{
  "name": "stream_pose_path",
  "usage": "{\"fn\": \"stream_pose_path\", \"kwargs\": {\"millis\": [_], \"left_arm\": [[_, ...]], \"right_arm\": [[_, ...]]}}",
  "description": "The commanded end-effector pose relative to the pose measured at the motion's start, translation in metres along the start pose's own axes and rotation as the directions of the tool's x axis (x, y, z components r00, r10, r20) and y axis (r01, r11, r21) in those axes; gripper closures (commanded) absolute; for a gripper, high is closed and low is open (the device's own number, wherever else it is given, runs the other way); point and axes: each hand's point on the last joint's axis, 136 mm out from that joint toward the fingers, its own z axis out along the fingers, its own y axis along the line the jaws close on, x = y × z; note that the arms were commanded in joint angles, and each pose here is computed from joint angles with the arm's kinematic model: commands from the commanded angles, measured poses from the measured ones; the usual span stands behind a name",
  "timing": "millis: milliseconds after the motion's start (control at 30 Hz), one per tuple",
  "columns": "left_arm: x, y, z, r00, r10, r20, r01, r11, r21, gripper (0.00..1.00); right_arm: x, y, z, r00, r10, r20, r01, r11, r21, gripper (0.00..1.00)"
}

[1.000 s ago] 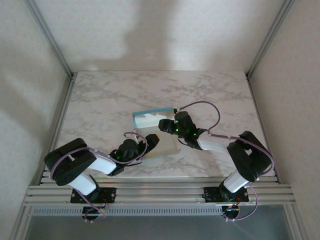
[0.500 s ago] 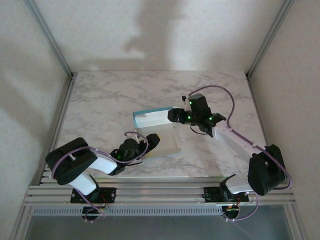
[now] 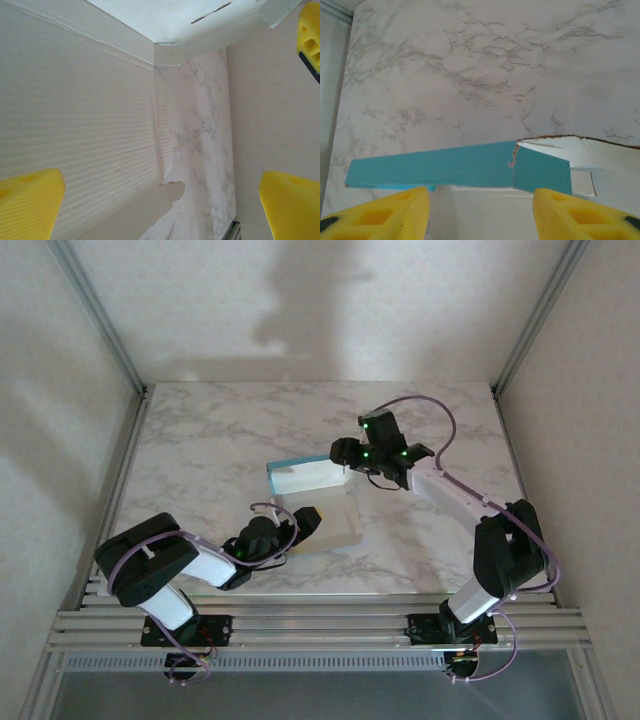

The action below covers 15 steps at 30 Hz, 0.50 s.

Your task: Fold the paper box

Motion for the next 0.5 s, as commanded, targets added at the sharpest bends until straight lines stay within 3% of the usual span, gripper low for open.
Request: {"fn": "stream_pose_path", "kwargs": {"millis": [0, 467], "left_arm": [[0.003, 0.008, 0.003, 1.000, 0.006, -0.008, -0.006, 1.000, -0.019, 0.01], [0.006, 0.011, 0.004, 1.000, -0.004, -0.018, 0.003, 1.000, -0.013, 0.01]], "right_arm": [[-0.009, -0.003, 0.003, 1.000, 0.011, 0.023, -0.012, 0.999, 0.038, 0.46], [-0.007, -0.010, 0.013, 1.000, 0.006, 0.005, -0.007, 0.998, 0.055, 0.68]]}}
